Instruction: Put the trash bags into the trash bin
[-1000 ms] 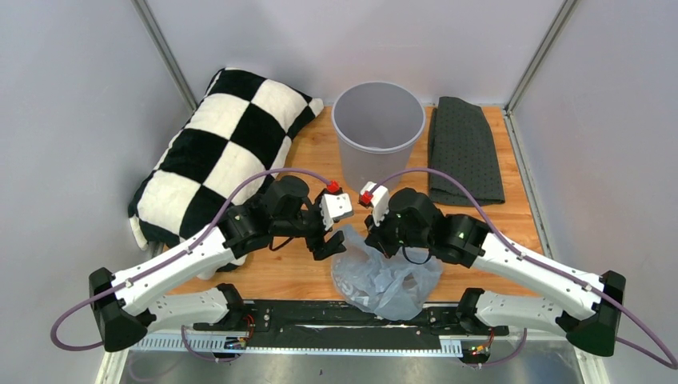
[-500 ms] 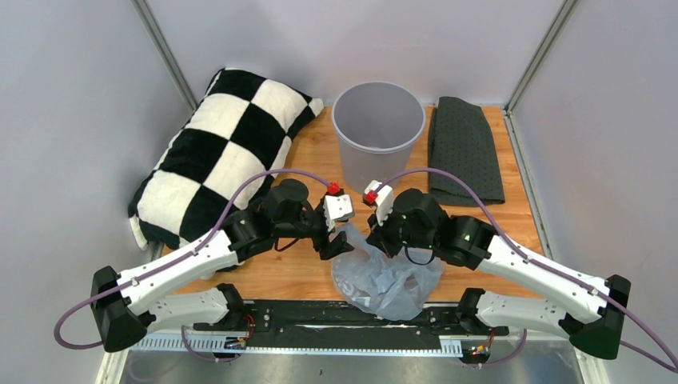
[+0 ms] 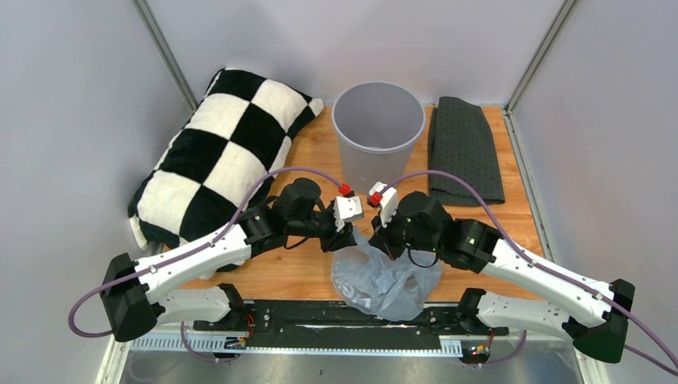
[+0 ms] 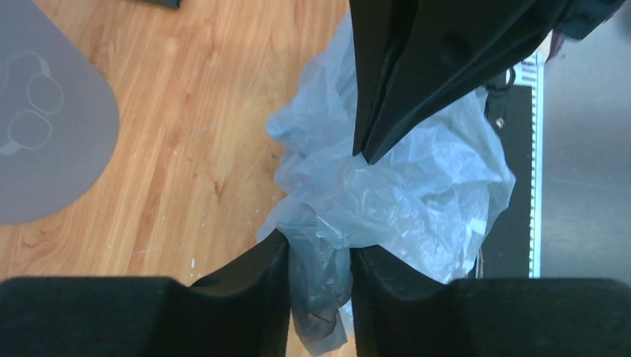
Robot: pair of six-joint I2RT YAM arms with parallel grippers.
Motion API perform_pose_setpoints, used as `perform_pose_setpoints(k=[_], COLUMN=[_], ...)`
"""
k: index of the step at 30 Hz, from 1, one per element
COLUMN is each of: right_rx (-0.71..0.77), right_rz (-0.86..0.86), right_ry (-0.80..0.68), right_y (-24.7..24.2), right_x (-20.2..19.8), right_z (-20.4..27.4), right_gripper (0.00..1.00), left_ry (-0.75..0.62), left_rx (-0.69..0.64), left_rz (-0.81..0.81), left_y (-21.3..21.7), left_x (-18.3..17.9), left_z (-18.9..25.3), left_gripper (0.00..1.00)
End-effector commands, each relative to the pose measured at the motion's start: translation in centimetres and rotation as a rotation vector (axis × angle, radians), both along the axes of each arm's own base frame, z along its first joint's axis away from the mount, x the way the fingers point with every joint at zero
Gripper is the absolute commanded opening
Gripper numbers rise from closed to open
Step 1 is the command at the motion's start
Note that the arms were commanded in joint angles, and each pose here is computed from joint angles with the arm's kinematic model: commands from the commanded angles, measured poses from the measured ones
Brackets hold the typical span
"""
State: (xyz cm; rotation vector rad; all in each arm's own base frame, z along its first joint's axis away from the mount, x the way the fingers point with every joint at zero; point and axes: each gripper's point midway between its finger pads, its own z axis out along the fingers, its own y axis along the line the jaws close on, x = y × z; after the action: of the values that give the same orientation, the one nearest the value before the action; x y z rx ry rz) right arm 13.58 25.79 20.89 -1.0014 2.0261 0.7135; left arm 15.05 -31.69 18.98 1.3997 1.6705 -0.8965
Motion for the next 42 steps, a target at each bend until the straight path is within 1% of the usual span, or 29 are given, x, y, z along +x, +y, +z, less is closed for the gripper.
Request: perform_pose_setpoints(k=[1, 2, 3, 4, 5, 7, 8, 9, 10, 11, 13, 15, 18, 22, 25, 28, 33, 37, 42], right_rx=[-0.018, -0.024, -0.031, -0.036, -0.049, -0.065, -0.074, -0.079, -0.090, -0.108, -0.144, -0.157, -0.137, -0.110, -0.096, -0.076, -0.034, 0.030, 0.034], right_rz=[-0.036, -0.047, -0.065, -0.079, -0.122, -0.191, -0.234, -0.283, -0.337, -0.394, -0.517, -0.594, -0.640, -0.655, -0.661, -0.678, -0.796, -0.826, -0.862], right_ry=[0.009, 0.010, 0.013, 0.020, 0.015, 0.037, 0.053, 0.067, 0.085, 0.100, 0.128, 0.159, 0.219, 0.286, 0.276, 0.262, 0.244, 0.254, 0.298], right_y=[-0.3, -0.5, -0.6, -0.8, -1.2, -1.9, -2.4, -3.0, -3.7, -4.7, -7.0, -8.7, -9.6, -8.8, -7.8, -6.3, -4.8, -3.2, -2.8], right_x=[0.0, 0.1, 0.2, 0.3, 0.8, 1.2, 1.3, 1.4, 1.5, 1.5, 1.4, 0.8, -0.4, -2.5, -4.0, -5.1, -5.1, -4.8, -5.2], right_z=[-0.8, -0.9, -1.1, -1.2, -1.2, -1.0, -0.9, -0.7, -0.6, -0.6, -0.6, -0.4, -0.4, -1.0, -1.2, -1.4, -2.6, -3.3, -5.6], right_gripper=[0.00, 0.00, 0.00, 0.00, 0.10, 0.40, 0.52, 0.63, 0.67, 0.70, 0.71, 0.71, 0.70, 0.70, 0.70, 0.71, 0.77, 0.79, 0.79], left_ry=[0.018, 0.031, 0.044, 0.054, 0.069, 0.107, 0.129, 0.150, 0.180, 0.206, 0.279, 0.359, 0.467, 0.552, 0.551, 0.574, 0.569, 0.577, 0.565], left_rx=[-0.109, -0.117, -0.123, -0.122, -0.118, -0.106, -0.109, -0.112, -0.121, -0.133, -0.157, -0.179, -0.214, -0.302, -0.312, -0.306, -0.288, -0.275, -0.289], left_rz=[0.032, 0.045, 0.070, 0.104, 0.148, 0.276, 0.343, 0.418, 0.493, 0.570, 0.715, 0.802, 0.900, 0.971, 1.027, 1.038, 1.054, 1.061, 1.056], left_y=[-0.8, -0.7, -0.6, -0.4, -0.1, 0.8, 1.2, 1.9, 2.5, 3.2, 4.5, 5.3, 6.4, 7.0, 8.0, 8.2, 8.4, 8.4, 8.3], left_x=[-0.1, -0.2, -0.1, 0.2, 0.6, 1.6, 2.1, 2.7, 3.1, 3.6, 4.1, 3.8, 3.0, 1.6, 1.1, 0.4, -0.8, -1.8, -2.6], left_z=[1.8, 1.8, 1.8, 1.5, 1.3, 0.5, 0.2, -0.3, -0.8, -1.1, -2.1, -3.2, -4.7, -5.0, -4.7, -4.9, -4.7, -4.8, -4.7], left_gripper=[0.30, 0.26, 0.16, 0.10, 0.02, 0.00, 0.00, 0.00, 0.00, 0.00, 0.00, 0.00, 0.00, 0.00, 0.00, 0.00, 0.00, 0.00, 0.00])
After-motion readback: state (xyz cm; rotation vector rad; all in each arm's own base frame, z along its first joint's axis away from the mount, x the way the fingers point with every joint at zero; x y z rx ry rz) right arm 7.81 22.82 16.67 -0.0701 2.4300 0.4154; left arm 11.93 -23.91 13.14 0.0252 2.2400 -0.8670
